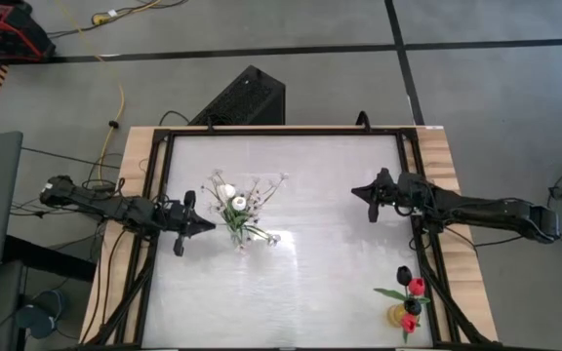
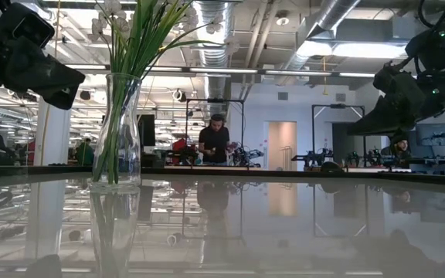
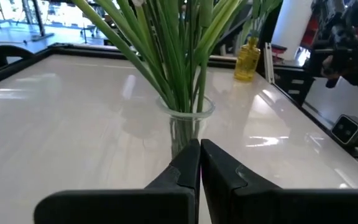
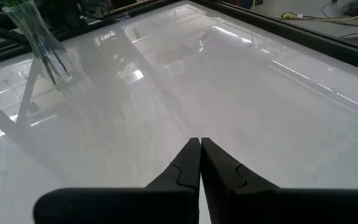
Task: Sort flowers into vase by color
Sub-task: Return to Home Position
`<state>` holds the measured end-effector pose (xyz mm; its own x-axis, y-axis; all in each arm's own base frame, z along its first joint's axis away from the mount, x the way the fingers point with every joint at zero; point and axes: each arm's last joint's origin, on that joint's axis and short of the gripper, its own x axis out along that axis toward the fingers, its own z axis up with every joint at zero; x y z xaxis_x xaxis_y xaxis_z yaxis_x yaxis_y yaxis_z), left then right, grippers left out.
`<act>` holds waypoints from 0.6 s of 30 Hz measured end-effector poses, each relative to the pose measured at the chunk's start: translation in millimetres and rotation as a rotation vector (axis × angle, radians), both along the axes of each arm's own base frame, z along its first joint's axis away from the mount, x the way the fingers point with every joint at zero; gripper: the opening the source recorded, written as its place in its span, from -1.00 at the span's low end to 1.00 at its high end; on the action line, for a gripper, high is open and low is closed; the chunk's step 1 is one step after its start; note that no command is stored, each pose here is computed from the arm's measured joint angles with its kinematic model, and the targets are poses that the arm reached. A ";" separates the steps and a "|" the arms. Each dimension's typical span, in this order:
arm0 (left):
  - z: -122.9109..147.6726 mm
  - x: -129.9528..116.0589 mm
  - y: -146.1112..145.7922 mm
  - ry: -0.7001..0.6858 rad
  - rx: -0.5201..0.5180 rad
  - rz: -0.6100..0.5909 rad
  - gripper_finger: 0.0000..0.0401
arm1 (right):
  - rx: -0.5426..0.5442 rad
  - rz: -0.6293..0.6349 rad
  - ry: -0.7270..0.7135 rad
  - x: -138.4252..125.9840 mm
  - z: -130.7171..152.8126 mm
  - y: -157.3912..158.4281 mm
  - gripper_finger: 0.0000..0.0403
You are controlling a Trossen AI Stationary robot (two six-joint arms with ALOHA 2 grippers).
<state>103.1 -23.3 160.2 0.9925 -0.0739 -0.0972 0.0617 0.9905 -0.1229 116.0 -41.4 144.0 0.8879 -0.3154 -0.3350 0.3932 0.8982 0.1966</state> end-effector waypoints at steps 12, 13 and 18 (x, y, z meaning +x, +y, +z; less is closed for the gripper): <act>0.0 0.0 0.1 -0.001 0.006 0.002 -1.00 | 0.000 0.000 -0.001 0.0 0.1 0.0 -0.75; 0.0 0.0 0.1 0.000 0.004 0.002 -1.00 | 0.000 0.000 -0.001 0.0 0.1 0.0 -0.75; 0.0 0.0 0.1 -0.001 0.006 0.002 -1.00 | 0.000 0.000 -0.002 0.1 0.3 0.0 -0.75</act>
